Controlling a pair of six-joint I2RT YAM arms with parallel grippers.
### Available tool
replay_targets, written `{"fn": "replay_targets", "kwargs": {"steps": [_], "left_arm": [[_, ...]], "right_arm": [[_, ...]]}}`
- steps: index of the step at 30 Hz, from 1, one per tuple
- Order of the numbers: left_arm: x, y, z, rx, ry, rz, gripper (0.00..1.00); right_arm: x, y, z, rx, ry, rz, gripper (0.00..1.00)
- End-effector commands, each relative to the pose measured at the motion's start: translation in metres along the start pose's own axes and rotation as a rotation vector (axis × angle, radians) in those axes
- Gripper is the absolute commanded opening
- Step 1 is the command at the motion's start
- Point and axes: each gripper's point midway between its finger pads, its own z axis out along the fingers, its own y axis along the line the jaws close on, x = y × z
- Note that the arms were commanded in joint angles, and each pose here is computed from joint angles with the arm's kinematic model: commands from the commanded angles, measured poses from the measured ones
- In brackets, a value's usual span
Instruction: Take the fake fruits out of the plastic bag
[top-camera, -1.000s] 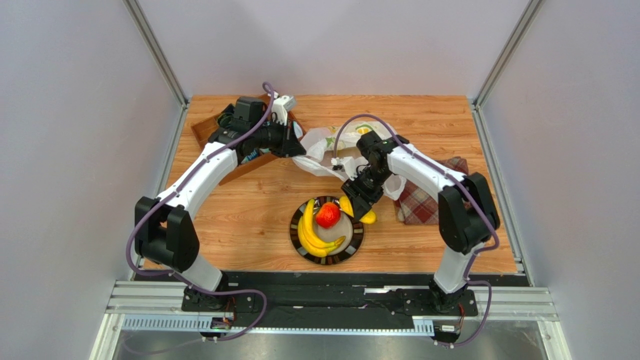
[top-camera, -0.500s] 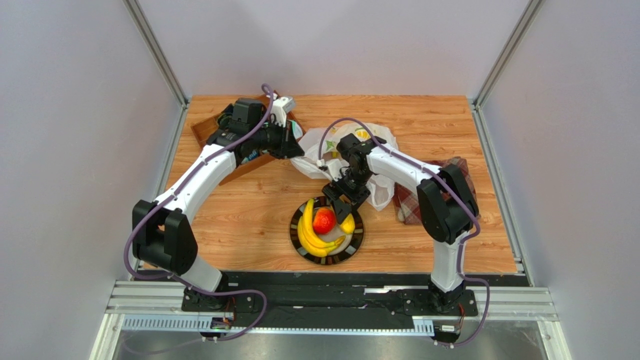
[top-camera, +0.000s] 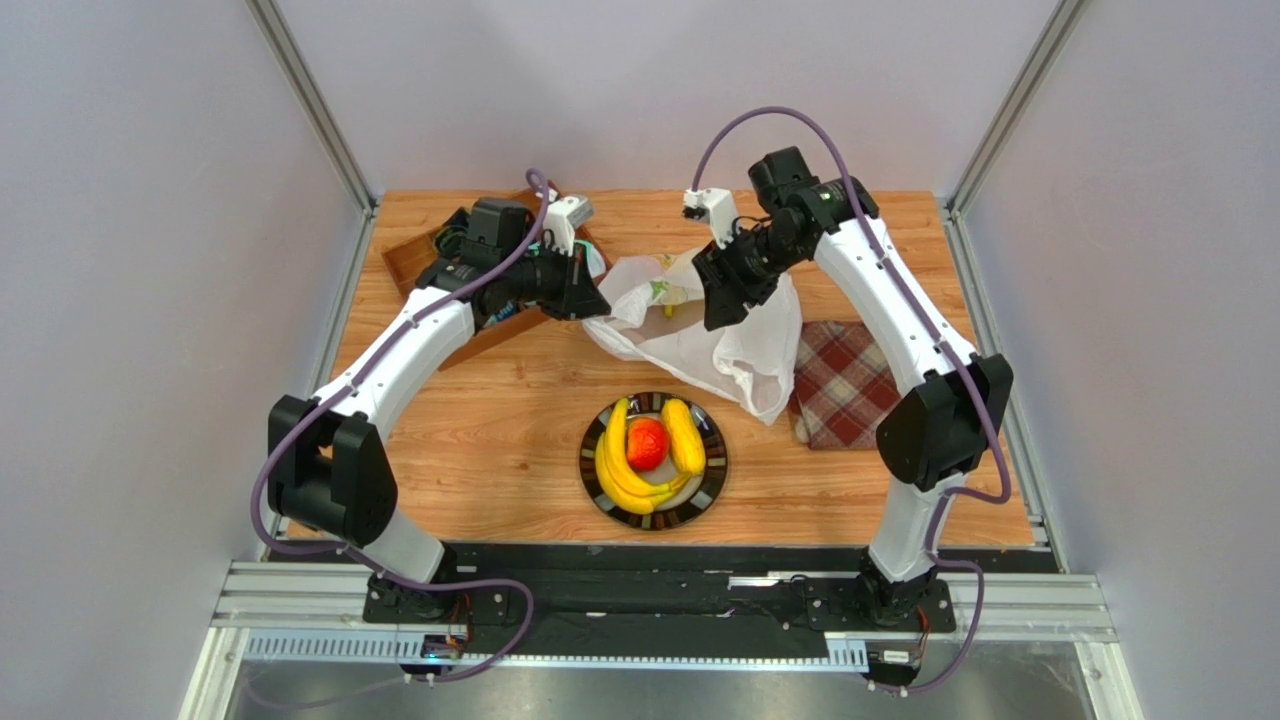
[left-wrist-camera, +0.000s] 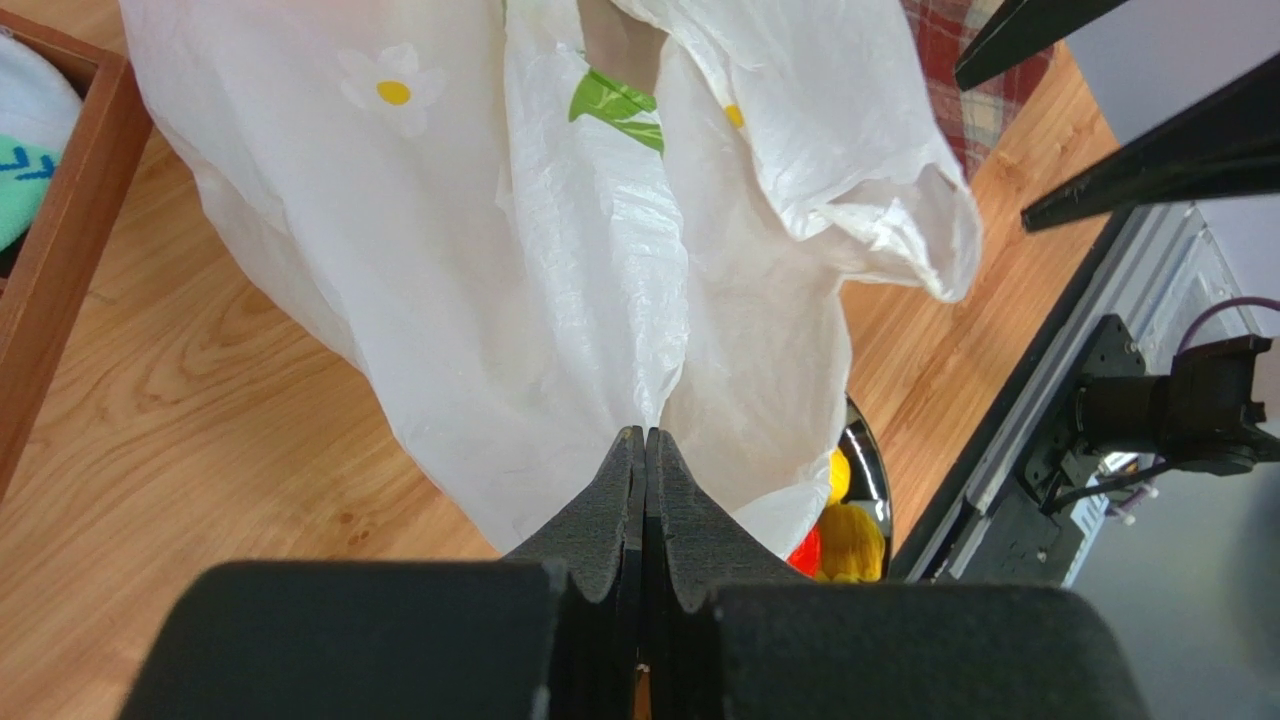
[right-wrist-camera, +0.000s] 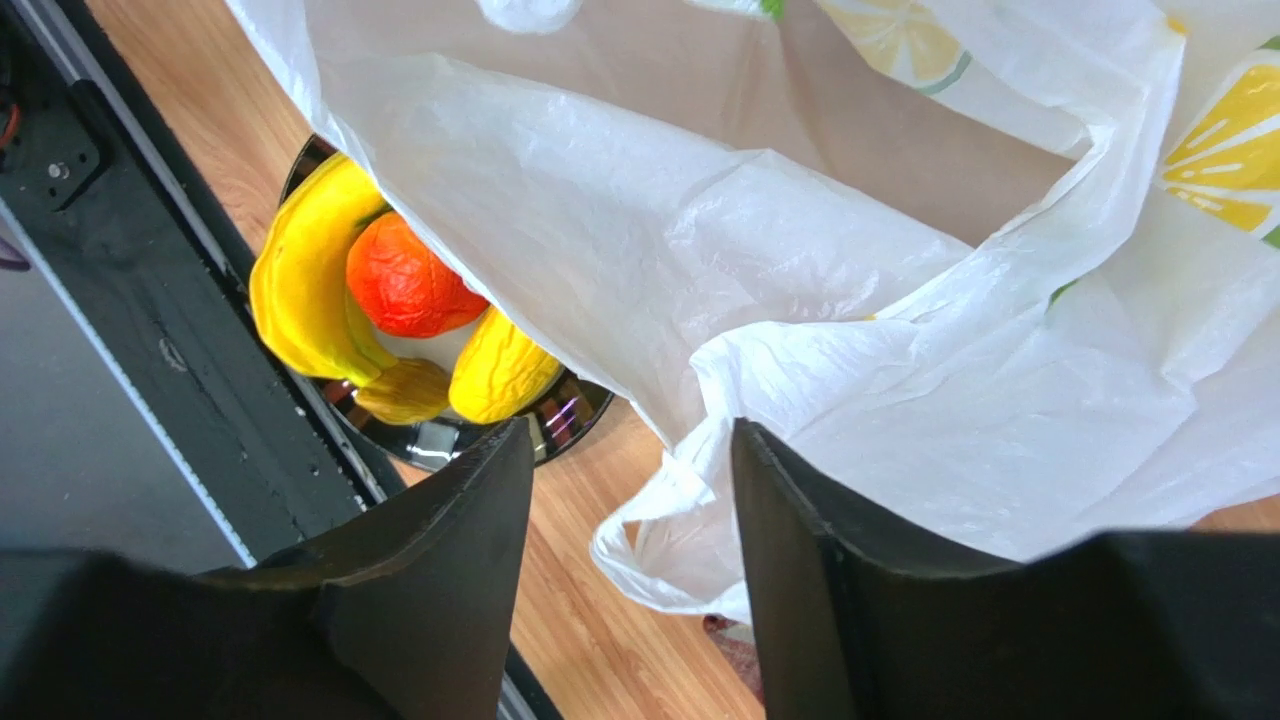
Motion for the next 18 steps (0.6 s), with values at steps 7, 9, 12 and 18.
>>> {"fn": "replay_targets", "kwargs": {"steps": [7, 9, 12, 18], "left_arm": [[-0.026, -0.019, -0.001, 0.094, -0.034, 0.045, 0.0], [-0.031, -0.021, 0.002, 0.113, -0.021, 0.026, 0.0], [-0.042, -0.029, -0.001, 0.141, -0.041, 0.029, 0.0], [-0.046, -0.045, -0.011, 0.195, -0.056, 0.013, 0.0]], "right_arm": [[-0.035, -0.016, 0.066, 0.0, -0.065, -0.117, 0.38], [-0.036, -0.034, 0.08, 0.081, -0.047, -0.113, 0.36], [-0.046, -0.063, 0.1, 0.184, -0.033, -0.096, 0.35], [-0.04, -0.115, 0.126, 0.311, 0.02, 0.015, 0.41]]}}
